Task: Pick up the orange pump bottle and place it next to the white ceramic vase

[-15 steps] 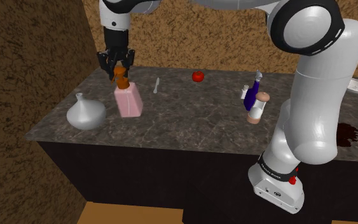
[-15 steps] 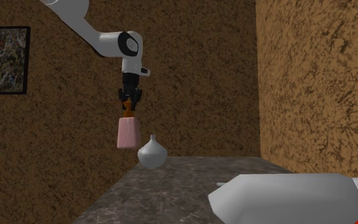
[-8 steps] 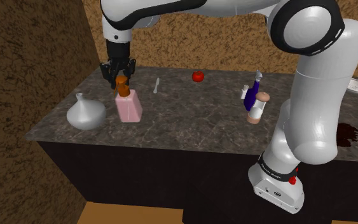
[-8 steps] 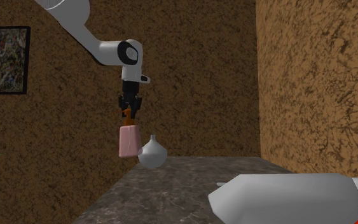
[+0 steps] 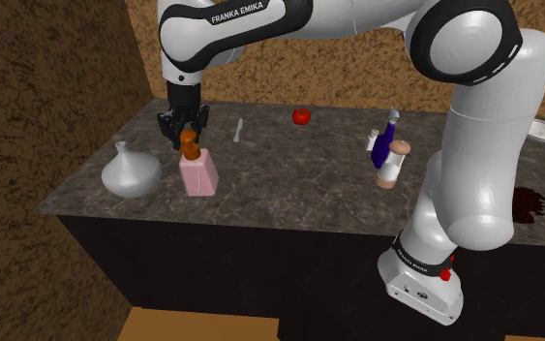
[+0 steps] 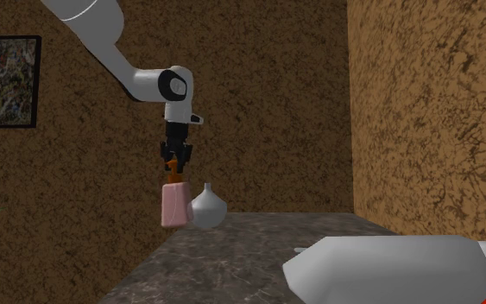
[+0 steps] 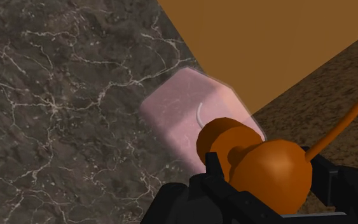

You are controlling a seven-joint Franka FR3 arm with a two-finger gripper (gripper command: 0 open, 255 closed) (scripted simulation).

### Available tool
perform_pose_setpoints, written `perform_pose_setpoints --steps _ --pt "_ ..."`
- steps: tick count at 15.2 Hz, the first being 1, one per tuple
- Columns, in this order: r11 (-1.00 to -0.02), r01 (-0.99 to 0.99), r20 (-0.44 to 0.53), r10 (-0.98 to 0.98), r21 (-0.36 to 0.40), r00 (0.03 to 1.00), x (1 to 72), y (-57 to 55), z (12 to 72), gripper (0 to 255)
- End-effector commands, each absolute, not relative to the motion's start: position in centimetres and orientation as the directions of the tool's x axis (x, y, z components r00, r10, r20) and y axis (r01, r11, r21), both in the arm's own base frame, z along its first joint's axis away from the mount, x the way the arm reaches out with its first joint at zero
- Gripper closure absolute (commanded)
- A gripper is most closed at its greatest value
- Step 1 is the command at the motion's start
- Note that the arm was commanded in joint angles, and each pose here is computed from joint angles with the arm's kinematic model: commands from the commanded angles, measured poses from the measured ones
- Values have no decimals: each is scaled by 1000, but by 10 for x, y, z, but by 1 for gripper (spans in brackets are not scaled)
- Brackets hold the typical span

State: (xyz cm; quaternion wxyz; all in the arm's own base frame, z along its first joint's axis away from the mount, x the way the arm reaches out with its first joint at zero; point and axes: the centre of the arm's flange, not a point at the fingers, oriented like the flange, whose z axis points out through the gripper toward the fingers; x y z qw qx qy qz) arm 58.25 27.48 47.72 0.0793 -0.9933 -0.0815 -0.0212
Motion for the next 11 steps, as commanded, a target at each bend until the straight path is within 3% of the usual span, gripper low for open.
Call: perform_pose_setpoints --steps 1,11 --pt "-974 165 56 158 -154 986 583 274 466 255" --pt "-974 165 56 158 -154 986 583 274 416 255"
